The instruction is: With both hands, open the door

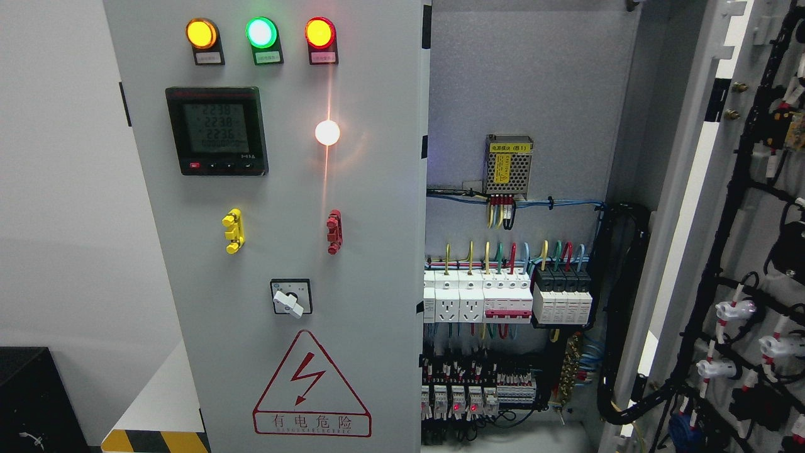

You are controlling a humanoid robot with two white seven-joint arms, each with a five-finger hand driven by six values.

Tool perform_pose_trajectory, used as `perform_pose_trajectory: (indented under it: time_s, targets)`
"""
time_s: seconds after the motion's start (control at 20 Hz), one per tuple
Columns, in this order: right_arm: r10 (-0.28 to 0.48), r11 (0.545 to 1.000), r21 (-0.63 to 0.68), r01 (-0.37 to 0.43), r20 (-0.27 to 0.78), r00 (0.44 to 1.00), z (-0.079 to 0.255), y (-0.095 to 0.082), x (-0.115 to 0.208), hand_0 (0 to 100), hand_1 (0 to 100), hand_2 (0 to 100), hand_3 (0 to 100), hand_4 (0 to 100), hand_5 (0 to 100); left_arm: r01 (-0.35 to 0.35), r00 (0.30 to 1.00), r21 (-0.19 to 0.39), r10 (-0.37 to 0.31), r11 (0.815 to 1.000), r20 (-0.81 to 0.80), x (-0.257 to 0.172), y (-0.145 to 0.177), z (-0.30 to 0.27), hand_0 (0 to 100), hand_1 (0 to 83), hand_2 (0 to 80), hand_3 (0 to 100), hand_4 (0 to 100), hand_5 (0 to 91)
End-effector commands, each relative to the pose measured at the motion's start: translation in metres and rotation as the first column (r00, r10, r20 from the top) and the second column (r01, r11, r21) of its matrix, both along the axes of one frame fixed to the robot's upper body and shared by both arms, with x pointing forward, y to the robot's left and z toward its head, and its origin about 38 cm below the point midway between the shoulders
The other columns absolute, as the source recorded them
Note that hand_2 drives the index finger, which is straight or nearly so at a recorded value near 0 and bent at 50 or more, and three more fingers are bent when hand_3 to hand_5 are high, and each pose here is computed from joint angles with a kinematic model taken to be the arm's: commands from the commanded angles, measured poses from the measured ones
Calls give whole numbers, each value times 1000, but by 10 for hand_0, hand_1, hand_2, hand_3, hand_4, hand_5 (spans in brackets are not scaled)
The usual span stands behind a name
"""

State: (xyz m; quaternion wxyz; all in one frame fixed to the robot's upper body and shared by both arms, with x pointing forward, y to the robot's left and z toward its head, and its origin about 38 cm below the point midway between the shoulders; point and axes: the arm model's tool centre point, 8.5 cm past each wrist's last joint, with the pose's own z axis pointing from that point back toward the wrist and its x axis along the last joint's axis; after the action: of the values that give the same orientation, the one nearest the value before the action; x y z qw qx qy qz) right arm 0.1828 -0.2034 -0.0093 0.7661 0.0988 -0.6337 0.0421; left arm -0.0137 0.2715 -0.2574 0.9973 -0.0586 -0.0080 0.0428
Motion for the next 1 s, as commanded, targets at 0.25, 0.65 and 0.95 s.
perform_pose_trajectory:
  time_s: [0.25, 0.65, 0.95]
  targets:
    - [88, 993, 35, -110, 387, 918, 122, 15, 26, 0, 0, 0, 0, 0, 0, 5, 1000, -31, -5, 1000, -14, -9, -20, -1, 0, 0, 0, 0, 0, 0]
    - [96, 984, 86, -158, 492, 865, 149, 41, 50, 0, 0, 0, 0, 0, 0, 4, 1000, -31, -4, 1000, -11, -7, -20, -1, 0, 0, 0, 0, 0, 0]
    - [110, 981, 56, -186, 629, 770, 194, 46, 90, 0, 0, 0, 0, 0, 0, 4, 1000, -29, -4, 1000, -11, -7, -20, -1, 0, 0, 0, 0, 0, 0]
